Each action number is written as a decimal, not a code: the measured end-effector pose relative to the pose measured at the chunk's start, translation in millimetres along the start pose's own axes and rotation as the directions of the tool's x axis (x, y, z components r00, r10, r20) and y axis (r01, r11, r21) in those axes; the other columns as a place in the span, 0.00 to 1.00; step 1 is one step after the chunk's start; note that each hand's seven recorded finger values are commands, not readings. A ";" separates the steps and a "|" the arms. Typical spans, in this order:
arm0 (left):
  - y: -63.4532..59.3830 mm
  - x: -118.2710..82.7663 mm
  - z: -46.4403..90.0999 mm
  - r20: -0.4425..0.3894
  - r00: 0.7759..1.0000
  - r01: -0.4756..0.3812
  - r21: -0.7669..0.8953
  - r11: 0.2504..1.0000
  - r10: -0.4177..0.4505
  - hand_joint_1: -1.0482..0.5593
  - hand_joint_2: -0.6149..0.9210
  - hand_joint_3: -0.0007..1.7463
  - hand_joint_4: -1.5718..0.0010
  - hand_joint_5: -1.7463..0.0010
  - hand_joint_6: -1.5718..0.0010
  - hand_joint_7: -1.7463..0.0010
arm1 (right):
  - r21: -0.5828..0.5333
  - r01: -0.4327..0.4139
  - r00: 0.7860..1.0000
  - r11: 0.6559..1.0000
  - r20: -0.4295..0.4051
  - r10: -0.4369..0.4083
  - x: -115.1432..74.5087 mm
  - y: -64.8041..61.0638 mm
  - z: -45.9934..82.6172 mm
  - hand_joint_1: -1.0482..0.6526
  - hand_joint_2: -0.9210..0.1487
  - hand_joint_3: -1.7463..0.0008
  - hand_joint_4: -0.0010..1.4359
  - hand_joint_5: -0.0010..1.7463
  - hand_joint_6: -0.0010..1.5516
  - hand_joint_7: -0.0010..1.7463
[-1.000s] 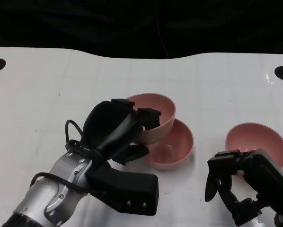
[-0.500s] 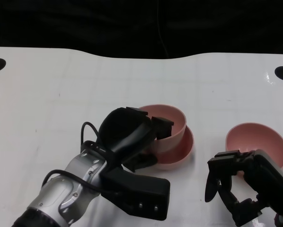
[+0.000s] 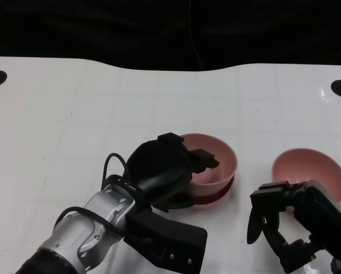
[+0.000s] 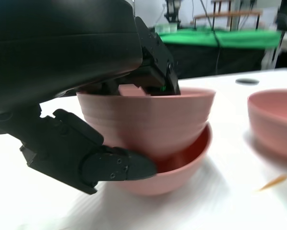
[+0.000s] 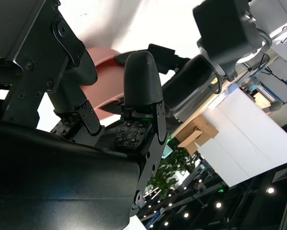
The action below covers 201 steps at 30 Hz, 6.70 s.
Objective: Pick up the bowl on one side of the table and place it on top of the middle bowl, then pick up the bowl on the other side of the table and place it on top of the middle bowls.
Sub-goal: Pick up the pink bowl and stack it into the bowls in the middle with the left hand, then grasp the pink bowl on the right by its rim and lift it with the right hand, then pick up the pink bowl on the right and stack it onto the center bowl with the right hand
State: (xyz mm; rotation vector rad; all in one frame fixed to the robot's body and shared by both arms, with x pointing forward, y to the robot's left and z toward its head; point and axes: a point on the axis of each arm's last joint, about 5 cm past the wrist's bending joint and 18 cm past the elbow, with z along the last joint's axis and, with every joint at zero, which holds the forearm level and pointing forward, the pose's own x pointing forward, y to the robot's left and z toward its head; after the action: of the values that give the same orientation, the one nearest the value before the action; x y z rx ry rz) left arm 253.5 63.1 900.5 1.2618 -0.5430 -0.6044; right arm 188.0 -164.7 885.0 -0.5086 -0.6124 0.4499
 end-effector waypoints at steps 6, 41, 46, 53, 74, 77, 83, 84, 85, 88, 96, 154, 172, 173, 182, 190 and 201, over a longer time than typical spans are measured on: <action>4.6 -0.2 1.3 -0.009 0.998 0.054 0.034 0.998 -0.054 0.16 1.00 0.32 1.00 0.99 0.95 1.00 | 0.010 0.000 1.000 1.000 0.000 0.000 0.0 -0.5 0.0 0.78 0.78 0.05 0.71 0.60 0.63 0.74; 40.2 -101.6 -14.0 -0.124 0.972 -0.231 -0.320 0.919 0.201 0.44 1.00 0.11 0.65 0.76 0.65 0.89 | 0.005 -0.001 1.000 1.000 -0.011 0.001 2.9 -1.1 2.9 0.77 0.83 0.03 0.70 1.00 0.62 0.74; 33.6 -120.3 -13.5 -0.159 0.944 -0.330 -0.406 0.852 0.290 0.61 0.83 0.44 0.50 0.28 0.43 0.63 | 0.003 -0.003 1.000 1.000 -0.010 0.003 2.8 -1.1 3.3 0.76 0.84 0.02 0.69 1.00 0.62 0.73; 20.8 -147.2 -13.9 -0.221 0.916 -0.400 -0.456 0.795 0.334 0.65 0.61 0.82 0.44 0.08 0.43 0.29 | -0.003 -0.001 1.000 1.000 -0.024 0.001 3.5 -2.5 4.1 0.76 0.83 0.03 0.69 0.99 0.62 0.72; -1.3 -145.5 -23.1 -0.263 0.887 -0.461 -0.492 0.739 0.379 0.65 0.54 0.91 0.43 0.03 0.47 0.14 | -0.325 -0.096 0.944 0.941 -0.329 -0.017 9.7 -29.5 31.8 0.37 0.09 0.98 0.28 0.30 0.26 0.12; -3.2 -145.8 -24.0 -0.261 0.890 -0.457 -0.494 0.740 0.375 0.64 0.54 0.90 0.43 0.03 0.47 0.14 | -0.464 -0.165 0.901 0.870 -0.431 -0.059 11.6 -43.3 48.5 0.34 0.08 1.00 0.25 0.25 0.25 0.08; -2.1 -143.7 -25.2 -0.252 0.890 -0.456 -0.491 0.742 0.380 0.63 0.55 0.89 0.43 0.04 0.47 0.13 | -0.527 -0.264 0.848 0.808 -0.526 -0.066 14.7 -48.5 60.3 0.31 0.09 1.00 0.23 0.22 0.23 0.05; -2.0 -143.6 -25.3 -0.252 0.890 -0.456 -0.491 0.742 0.381 0.63 0.55 0.89 0.43 0.04 0.47 0.13 | -0.528 -0.269 0.845 0.805 -0.530 -0.065 15.2 -48.0 61.2 0.31 0.09 1.00 0.23 0.22 0.23 0.05; -1.8 -143.3 -25.4 -0.251 0.890 -0.457 -0.491 0.742 0.382 0.63 0.55 0.89 0.43 0.04 0.47 0.14 | -0.530 -0.278 0.841 0.801 -0.537 -0.064 15.5 -47.9 61.9 0.30 0.09 1.00 0.24 0.22 0.24 0.05; -1.7 -143.2 -25.5 -0.251 0.890 -0.457 -0.491 0.742 0.382 0.63 0.54 0.89 0.43 0.03 0.47 0.14 | -0.536 -0.340 0.812 0.772 -0.582 -0.046 15.4 -49.5 63.2 0.30 0.10 1.00 0.24 0.20 0.24 0.04; -1.3 -142.7 -25.6 -0.249 0.889 -0.457 -0.490 0.742 0.383 0.65 0.54 0.89 0.43 0.04 0.47 0.14 | -0.524 -0.428 0.767 0.736 -0.641 -0.011 17.6 -49.8 66.0 0.27 0.08 1.00 0.24 0.16 0.23 0.02; 0.2 -135.7 -25.0 -0.238 0.906 -0.424 -0.497 0.757 0.350 0.63 0.55 0.88 0.43 0.03 0.47 0.15 | -0.691 -0.185 0.917 0.699 -0.377 -0.130 15.6 -23.3 -22.9 0.59 0.13 1.00 0.64 1.00 0.85 0.24; 2.4 -132.4 -26.1 -0.226 0.911 -0.412 -0.486 0.771 0.344 0.63 0.55 0.88 0.44 0.03 0.48 0.16 | -0.597 0.072 0.996 0.799 0.000 -0.091 52.0 -18.1 -12.3 0.59 0.80 0.17 0.72 1.00 0.59 0.90; 2.3 -132.5 -26.4 -0.225 0.913 -0.408 -0.482 0.775 0.341 0.63 0.55 0.88 0.43 0.04 0.48 0.16 | -0.584 0.076 0.996 0.808 0.012 -0.084 56.0 -14.9 -11.8 0.59 0.79 0.17 0.72 1.00 0.59 0.91; 1.2 -133.7 -27.9 -0.227 0.916 -0.400 -0.480 0.781 0.330 0.63 0.55 0.88 0.43 0.04 0.48 0.16 | -0.524 0.074 0.997 0.849 0.061 -0.049 79.8 -1.3 -13.2 0.56 0.74 0.15 0.71 1.00 0.54 0.96; 0.3 -132.7 -28.2 -0.226 0.918 -0.396 -0.483 0.781 0.325 0.63 0.55 0.88 0.43 0.05 0.48 0.17 | -0.432 0.064 0.997 0.900 0.068 -0.039 93.3 8.0 -14.6 0.52 0.65 0.17 0.70 1.00 0.49 1.00; -0.3 -131.7 -27.0 -0.221 0.920 -0.391 -0.486 0.782 0.323 0.61 0.55 0.88 0.44 0.03 0.48 0.16 | -0.347 -0.048 0.997 0.937 0.046 0.069 105.4 28.3 -13.2 0.56 0.60 0.26 0.67 1.00 0.48 0.99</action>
State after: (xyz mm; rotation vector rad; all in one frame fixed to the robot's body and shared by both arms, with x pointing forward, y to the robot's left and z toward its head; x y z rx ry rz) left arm 176.0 172.3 888.2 0.6445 -0.4550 -0.3110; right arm 266.4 -90.2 904.3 -0.8537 -0.7387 0.4155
